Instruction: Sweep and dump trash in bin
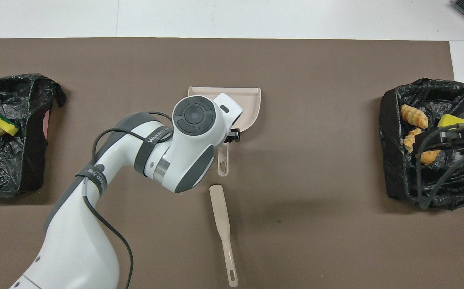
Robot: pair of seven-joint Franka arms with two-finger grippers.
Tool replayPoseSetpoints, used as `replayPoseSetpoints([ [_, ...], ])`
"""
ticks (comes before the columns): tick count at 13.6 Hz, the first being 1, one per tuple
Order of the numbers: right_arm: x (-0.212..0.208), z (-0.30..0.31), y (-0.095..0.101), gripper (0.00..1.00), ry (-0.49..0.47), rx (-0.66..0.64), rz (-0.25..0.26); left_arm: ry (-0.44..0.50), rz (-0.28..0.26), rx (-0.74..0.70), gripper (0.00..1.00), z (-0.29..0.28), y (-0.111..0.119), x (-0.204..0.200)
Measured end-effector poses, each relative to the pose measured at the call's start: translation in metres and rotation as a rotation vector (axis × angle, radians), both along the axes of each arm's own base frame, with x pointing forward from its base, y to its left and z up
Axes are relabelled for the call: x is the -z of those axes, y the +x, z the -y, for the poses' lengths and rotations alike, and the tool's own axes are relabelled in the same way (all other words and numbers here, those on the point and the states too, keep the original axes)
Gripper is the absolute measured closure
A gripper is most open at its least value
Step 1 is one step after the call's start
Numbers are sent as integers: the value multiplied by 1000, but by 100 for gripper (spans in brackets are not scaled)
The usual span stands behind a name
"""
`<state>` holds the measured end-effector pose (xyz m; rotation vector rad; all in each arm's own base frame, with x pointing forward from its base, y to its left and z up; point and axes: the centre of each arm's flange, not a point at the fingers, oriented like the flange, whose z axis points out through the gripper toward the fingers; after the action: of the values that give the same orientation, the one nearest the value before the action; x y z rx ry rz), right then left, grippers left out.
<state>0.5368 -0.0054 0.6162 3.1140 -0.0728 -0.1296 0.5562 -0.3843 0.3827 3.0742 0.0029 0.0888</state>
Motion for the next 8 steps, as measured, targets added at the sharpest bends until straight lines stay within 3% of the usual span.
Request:
replayPoseSetpoints([
  [1,0,0,0,0,0,0,0,9,-6,-12,0,-18,7,-12],
  [8,0,0,0,0,0,0,0,75,-86,73,0,-170,32,-93],
])
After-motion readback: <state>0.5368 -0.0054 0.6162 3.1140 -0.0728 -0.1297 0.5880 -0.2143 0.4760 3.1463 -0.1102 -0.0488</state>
